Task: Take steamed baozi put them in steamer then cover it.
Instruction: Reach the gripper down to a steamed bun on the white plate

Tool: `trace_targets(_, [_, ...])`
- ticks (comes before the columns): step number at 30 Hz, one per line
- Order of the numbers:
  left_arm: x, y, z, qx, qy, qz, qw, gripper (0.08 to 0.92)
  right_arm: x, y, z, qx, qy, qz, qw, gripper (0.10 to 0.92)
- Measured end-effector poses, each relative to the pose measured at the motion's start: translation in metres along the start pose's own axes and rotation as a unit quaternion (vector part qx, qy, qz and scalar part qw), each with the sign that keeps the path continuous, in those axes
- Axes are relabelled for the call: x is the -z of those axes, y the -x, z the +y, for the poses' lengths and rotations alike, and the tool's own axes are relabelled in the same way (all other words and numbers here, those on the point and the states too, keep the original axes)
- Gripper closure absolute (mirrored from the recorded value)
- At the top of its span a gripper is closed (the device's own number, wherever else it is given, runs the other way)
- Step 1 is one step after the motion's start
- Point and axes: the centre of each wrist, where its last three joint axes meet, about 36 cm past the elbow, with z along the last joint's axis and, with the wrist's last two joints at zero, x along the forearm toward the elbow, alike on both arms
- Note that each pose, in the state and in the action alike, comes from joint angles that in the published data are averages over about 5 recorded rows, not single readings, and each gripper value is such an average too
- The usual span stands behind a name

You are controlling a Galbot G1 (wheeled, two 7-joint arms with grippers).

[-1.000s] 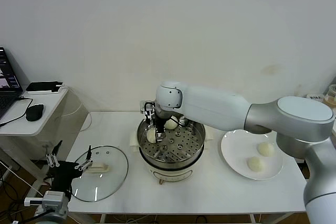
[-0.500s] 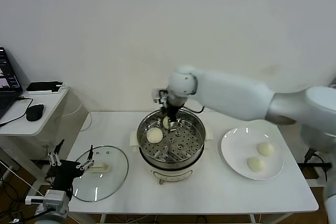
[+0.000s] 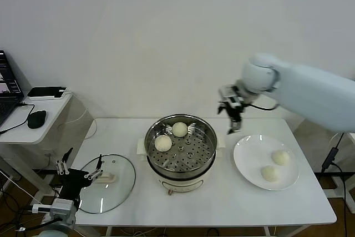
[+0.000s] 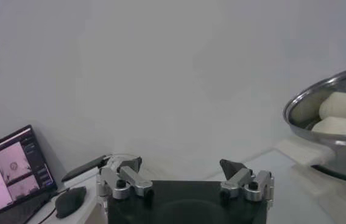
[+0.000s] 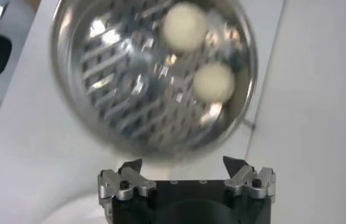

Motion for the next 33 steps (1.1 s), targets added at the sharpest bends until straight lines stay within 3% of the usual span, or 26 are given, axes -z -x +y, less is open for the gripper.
trace_targets(15, [-0.003, -0.004, -0.002, -0.003, 0.004, 0.010, 1.000, 0.177, -0.111, 0.054, 0.096, 0.026, 0.051, 0.035, 0.998, 0.200])
trace_targets(33, [-0.008, -0.006, 0.003, 0.003, 0.010, 0.021, 1.000, 0.177, -0.154, 0.127, 0.143, 0.050, 0.087, 0.056, 0.993, 0.200])
